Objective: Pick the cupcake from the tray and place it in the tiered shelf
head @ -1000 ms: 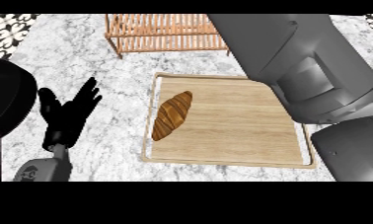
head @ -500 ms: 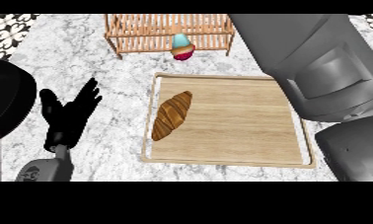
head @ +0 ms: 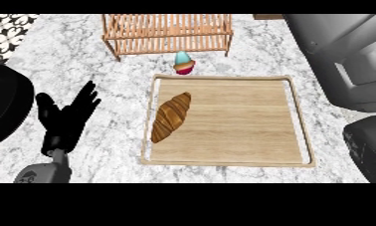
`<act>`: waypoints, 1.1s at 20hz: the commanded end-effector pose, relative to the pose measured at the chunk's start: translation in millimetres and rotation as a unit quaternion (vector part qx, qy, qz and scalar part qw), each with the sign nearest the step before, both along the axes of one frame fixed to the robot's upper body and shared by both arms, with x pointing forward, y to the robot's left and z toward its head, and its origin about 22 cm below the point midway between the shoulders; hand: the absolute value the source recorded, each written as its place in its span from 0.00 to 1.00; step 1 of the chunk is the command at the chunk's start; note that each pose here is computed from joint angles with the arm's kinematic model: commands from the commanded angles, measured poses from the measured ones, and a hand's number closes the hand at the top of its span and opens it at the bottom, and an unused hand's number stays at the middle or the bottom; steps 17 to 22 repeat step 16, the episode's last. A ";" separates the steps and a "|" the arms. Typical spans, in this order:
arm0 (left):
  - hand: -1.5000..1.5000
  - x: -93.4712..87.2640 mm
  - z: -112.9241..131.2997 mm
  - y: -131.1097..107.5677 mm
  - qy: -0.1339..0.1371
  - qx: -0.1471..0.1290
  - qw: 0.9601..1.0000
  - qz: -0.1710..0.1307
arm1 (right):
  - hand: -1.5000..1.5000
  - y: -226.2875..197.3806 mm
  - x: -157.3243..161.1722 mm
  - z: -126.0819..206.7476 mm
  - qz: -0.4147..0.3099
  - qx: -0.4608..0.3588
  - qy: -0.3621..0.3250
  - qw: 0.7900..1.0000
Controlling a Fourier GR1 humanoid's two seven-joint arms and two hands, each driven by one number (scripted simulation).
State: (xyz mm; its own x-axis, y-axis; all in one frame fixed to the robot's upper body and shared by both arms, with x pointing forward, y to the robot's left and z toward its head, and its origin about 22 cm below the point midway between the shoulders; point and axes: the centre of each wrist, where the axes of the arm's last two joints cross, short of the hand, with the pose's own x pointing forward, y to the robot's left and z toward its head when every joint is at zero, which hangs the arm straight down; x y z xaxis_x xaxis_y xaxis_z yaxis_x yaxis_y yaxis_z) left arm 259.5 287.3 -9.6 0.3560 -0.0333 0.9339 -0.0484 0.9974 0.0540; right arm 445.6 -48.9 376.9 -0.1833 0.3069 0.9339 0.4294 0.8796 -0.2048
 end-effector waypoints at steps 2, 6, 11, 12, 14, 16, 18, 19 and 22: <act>0.50 -9.9 -14.3 0.9 0.047 -0.001 0.999 0.017 | 0.00 -56.1 10.8 9.1 -0.081 0.033 -0.006 0.996; 0.50 -22.1 -20.2 12.6 0.047 -0.004 0.999 0.016 | 0.00 -79.4 13.5 7.0 -0.115 0.085 -0.017 0.990; 0.50 -16.6 -12.7 16.6 0.048 -0.006 0.998 0.037 | 0.00 -121.1 14.2 -4.8 -0.090 0.100 0.010 0.991; 0.50 -23.3 -14.6 5.5 0.047 -0.011 0.999 0.026 | 0.00 -144.6 5.8 24.8 -0.087 0.108 -0.006 0.990; 0.50 -16.3 -25.2 12.7 0.049 -0.003 0.999 0.017 | 0.00 -146.0 6.4 12.0 -0.069 0.096 -0.003 0.993; 0.50 -15.7 -9.7 18.3 0.051 -0.003 0.998 0.026 | 0.00 -164.5 -4.0 32.4 -0.060 0.095 -0.013 0.994; 0.50 -15.7 -9.7 18.3 0.051 -0.003 0.998 0.026 | 0.00 -164.5 -4.0 32.4 -0.060 0.095 -0.013 0.994; 0.50 -15.7 -9.7 18.3 0.051 -0.003 0.998 0.026 | 0.00 -164.5 -4.0 32.4 -0.060 0.095 -0.013 0.994; 0.50 -15.7 -9.7 18.3 0.051 -0.003 0.998 0.026 | 0.00 -164.5 -4.0 32.4 -0.060 0.095 -0.013 0.994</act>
